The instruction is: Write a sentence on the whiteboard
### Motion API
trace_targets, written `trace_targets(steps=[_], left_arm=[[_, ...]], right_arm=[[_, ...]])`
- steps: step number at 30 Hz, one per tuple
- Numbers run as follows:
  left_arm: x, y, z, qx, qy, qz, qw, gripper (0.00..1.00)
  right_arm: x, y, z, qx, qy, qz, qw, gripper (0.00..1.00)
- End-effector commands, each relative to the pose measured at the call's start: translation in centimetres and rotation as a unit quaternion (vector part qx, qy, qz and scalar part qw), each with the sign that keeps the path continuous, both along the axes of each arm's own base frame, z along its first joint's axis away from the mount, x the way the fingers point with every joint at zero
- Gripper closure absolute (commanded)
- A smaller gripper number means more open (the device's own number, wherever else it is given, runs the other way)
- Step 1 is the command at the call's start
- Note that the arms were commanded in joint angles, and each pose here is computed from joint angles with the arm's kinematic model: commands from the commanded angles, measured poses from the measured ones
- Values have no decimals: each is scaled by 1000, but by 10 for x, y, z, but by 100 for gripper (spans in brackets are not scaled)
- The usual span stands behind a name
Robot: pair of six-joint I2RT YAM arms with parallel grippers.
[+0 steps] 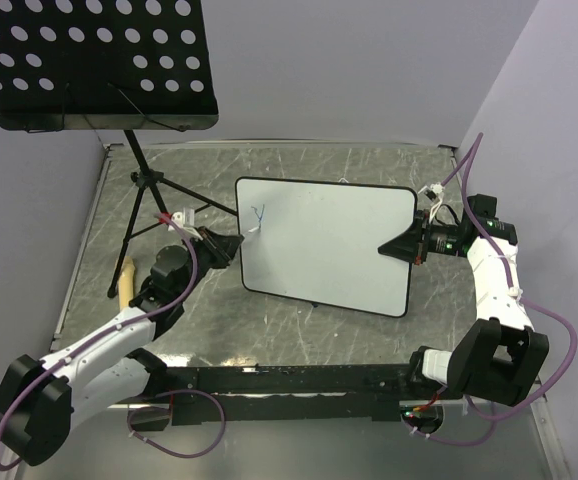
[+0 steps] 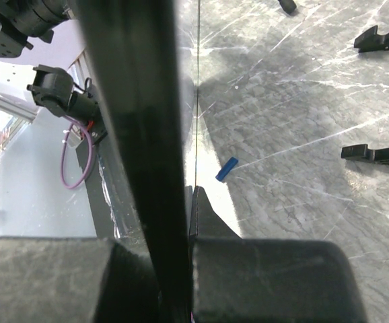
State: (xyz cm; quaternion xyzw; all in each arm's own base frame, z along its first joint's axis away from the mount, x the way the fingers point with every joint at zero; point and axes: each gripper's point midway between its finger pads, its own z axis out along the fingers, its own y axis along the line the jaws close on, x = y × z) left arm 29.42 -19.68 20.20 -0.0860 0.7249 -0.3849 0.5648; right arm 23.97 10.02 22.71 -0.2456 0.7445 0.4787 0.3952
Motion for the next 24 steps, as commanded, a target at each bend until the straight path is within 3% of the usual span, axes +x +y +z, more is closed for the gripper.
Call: trace_targets(steps=[1, 16, 24], left_arm=[[-6, -2, -9, -5, 15, -11, 1000, 99], [-20, 3, -28, 0, 41, -18, 999, 99], [-15, 1, 27, -21, -28, -19, 999, 99]], right_arm=[[-6, 14, 54, 85, -90, 48, 991, 100], [-6, 14, 56, 86, -92, 49, 991, 100], [-7, 14, 56, 85, -94, 49, 991, 100]])
